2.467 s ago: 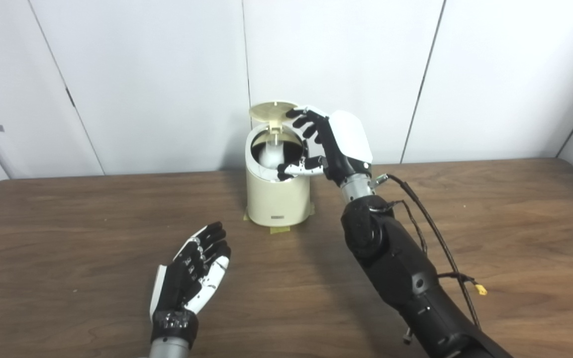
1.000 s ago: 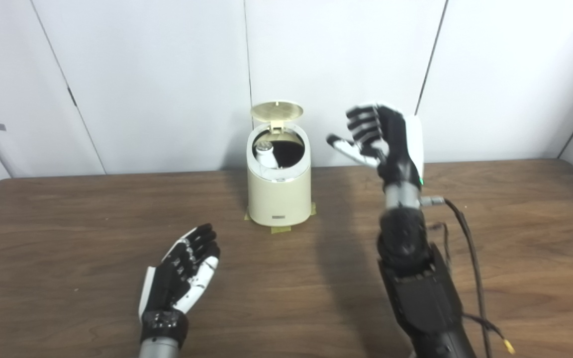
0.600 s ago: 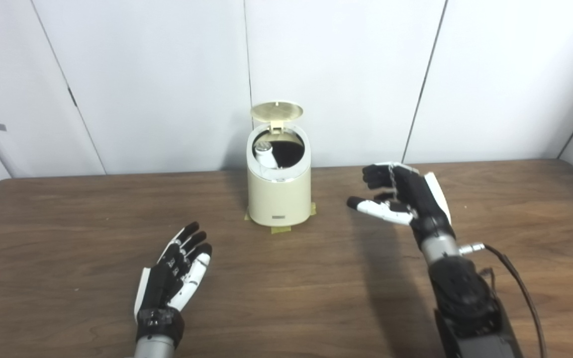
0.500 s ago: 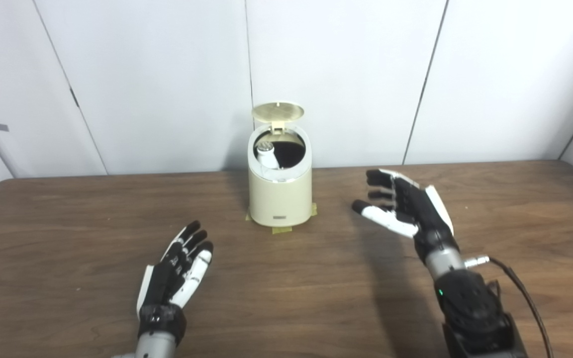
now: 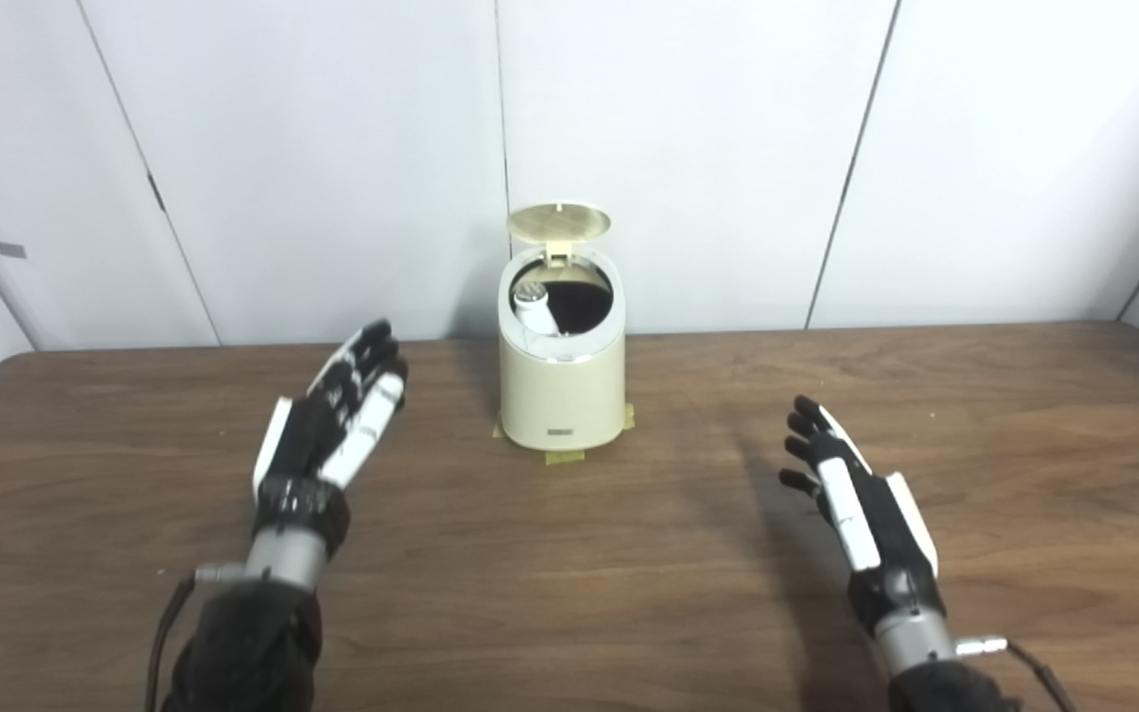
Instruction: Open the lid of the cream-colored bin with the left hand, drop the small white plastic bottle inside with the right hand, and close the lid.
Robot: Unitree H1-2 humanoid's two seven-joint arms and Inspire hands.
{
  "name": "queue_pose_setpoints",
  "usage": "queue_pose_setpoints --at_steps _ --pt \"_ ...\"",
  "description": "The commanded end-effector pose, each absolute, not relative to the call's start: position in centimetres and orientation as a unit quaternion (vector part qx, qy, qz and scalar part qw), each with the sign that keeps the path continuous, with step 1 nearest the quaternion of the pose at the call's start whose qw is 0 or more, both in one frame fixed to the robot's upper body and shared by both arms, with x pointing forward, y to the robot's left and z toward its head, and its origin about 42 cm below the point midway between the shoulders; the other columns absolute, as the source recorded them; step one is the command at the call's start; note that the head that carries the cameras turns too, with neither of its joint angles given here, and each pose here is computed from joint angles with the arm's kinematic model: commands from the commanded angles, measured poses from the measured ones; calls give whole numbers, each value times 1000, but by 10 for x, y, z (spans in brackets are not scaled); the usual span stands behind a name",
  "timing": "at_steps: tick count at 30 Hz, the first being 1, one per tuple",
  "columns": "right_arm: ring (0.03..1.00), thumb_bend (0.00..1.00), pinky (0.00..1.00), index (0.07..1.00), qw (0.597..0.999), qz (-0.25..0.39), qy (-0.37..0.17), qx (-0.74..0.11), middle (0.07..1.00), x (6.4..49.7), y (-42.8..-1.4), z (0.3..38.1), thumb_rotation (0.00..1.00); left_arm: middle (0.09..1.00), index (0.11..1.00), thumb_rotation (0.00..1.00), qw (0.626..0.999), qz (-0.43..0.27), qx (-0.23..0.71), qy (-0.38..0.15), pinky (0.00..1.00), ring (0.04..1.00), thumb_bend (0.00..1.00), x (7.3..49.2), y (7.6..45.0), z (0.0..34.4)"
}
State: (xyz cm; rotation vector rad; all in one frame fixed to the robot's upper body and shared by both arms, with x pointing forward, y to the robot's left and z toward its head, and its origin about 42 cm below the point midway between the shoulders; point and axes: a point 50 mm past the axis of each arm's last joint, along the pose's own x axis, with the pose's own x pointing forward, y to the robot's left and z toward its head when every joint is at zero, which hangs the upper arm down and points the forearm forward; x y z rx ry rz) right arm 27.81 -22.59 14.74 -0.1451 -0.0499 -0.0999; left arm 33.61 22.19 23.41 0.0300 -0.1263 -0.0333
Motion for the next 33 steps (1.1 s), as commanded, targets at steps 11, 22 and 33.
queue_pose_setpoints --at_steps 11,22,33 --pt "896 543 814 921 993 -83 -74 -52 918 271 -223 137 1000 915 930 609 986 -57 68 -140 873 905 506 386 218 296" --pt "875 540 790 905 992 -86 -83 -40 896 269 -222 135 1000 903 903 622 978 -81 101 -162 868 897 478 438 204 344" --pt "836 536 737 893 994 -70 -74 -35 866 267 -212 128 1000 888 904 663 956 -106 210 -177 812 860 510 478 183 375"
